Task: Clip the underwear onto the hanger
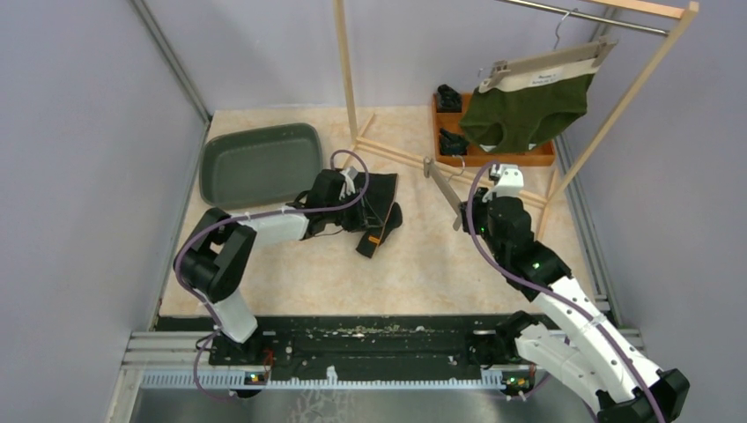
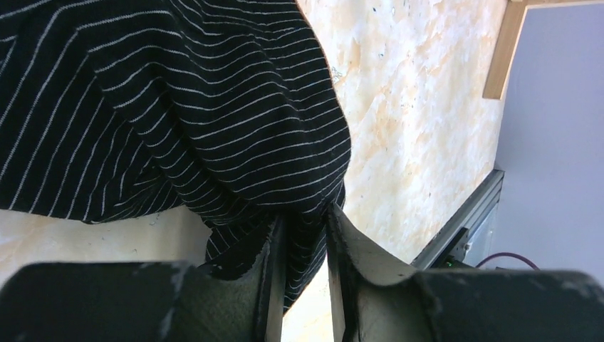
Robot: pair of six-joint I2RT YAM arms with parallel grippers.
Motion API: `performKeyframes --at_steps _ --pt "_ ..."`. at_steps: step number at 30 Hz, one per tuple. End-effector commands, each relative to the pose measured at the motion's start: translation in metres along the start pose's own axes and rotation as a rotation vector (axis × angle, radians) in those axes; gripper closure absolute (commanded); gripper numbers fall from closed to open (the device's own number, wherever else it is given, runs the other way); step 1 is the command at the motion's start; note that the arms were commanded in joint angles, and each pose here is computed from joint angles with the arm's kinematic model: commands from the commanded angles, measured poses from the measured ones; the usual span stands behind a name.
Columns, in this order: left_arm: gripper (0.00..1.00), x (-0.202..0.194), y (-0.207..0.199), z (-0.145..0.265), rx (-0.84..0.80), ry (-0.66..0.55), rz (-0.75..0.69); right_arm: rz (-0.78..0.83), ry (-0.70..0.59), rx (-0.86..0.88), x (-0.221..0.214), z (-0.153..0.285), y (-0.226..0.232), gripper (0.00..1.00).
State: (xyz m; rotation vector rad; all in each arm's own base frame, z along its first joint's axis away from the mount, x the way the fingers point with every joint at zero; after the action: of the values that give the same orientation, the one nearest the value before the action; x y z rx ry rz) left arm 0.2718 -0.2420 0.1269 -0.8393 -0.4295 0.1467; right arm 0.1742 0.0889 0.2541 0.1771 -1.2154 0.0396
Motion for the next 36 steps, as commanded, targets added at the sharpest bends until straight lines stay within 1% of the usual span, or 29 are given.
performKeyframes --at_steps 1,3,7,8,12,18,25,30,36 --pt "0.69 0.003 0.000 -0.002 -0.071 0.000 0.002 -0.044 -0.081 0.001 0.013 0.002 0.000 1.00" --pt "0.74 0.002 0.002 -0.004 -0.069 0.003 0.005 -0.045 -0.082 0.002 0.013 0.003 0.000 1.00" --pt "0.98 0.003 0.001 -0.004 -0.103 0.002 0.014 -0.050 -0.080 0.005 0.012 0.001 0.001 1.00" --pt "1.00 0.004 0.000 -0.004 -0.121 0.001 0.016 -0.053 -0.083 0.008 0.012 0.001 0.001 1.00" --pt "1.00 0.009 -0.009 0.000 -0.242 -0.026 0.036 -0.077 -0.098 0.029 0.012 0.000 0.004 1.00" --pt "1.00 0.016 -0.030 0.004 -0.475 -0.045 0.079 -0.156 -0.145 0.089 0.014 -0.007 0.012 1.00" --pt "1.00 0.026 -0.052 0.009 -0.635 -0.084 0.134 -0.249 -0.251 0.150 0.015 -0.018 0.020 1.00" --pt "1.00 0.036 -0.072 0.011 -0.698 -0.096 0.134 -0.289 -0.304 0.182 0.022 -0.024 0.026 1.00" --pt "1.00 0.040 -0.079 0.003 -0.708 -0.083 0.155 -0.366 -0.359 0.233 0.024 -0.034 0.033 1.00"
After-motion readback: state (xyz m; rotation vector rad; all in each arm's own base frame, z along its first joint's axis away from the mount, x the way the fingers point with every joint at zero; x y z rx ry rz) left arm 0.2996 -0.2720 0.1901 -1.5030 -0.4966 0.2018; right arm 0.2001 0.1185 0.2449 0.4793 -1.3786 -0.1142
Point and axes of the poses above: each gripper's point midway between its finger pads, its own z axis back along the fingers, its own y axis along the line the jaws close on, x = y × z, the point moved 10 cm from there along z, back along the fingers, and after that the axes turned 7 degrees about z, right-handed, at the moved point
